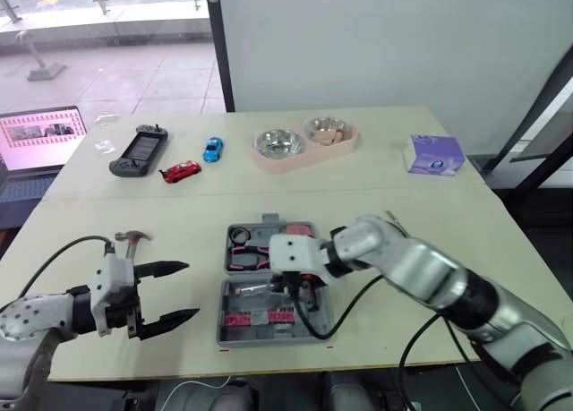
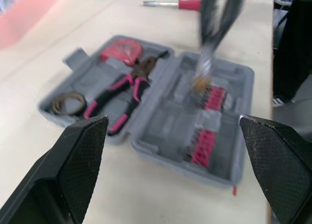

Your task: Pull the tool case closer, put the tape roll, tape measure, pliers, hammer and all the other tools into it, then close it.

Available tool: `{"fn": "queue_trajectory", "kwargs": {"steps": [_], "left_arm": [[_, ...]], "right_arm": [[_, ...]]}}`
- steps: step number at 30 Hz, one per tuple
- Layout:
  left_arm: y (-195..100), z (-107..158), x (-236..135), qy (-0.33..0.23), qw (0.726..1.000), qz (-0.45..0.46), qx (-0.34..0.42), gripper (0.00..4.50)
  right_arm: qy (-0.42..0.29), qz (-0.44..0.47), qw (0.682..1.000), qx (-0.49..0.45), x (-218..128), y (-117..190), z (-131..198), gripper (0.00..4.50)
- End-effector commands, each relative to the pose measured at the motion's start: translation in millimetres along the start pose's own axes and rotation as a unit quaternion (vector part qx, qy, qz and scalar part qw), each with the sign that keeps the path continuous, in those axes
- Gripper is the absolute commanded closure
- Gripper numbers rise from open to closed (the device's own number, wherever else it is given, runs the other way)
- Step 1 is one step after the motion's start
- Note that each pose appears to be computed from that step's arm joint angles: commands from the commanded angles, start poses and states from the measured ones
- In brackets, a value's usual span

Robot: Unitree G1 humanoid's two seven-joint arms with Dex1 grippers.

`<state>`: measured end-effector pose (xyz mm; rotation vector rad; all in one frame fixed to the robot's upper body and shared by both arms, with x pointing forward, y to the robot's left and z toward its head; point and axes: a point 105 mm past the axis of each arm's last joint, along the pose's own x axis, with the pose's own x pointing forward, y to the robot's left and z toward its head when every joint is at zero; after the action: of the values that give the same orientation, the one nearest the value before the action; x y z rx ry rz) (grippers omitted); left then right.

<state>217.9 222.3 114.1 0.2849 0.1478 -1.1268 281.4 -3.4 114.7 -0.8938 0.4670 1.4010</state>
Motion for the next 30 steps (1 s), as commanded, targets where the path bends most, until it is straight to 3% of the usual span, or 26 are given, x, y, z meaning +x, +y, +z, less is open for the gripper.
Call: {"fn": "queue_trajectory", "kwargs": {"steps": [1, 7, 30], "left_arm": [[-5.3, 1.8, -3.0, 0.018, 0.999, -0.022, 0.024, 0.0], [-10.2, -1.4, -6.1, 0.015, 0.999, -0.032, 0.027, 0.0], [-7.9, 2.2, -7.2, -0.006, 0.999, -0.008, 0.033, 0.0]], "right_arm": [[0.025, -0.023, 0.999, -0.022, 7.8, -11.1, 3.5, 4.42], [0.049, -0.024, 0.998, -0.028, 19.4, -11.6, 0.5, 4.42], [0.037, -0.034, 0.999, -0.009, 51.8, -8.4, 4.7, 4.42]]}}
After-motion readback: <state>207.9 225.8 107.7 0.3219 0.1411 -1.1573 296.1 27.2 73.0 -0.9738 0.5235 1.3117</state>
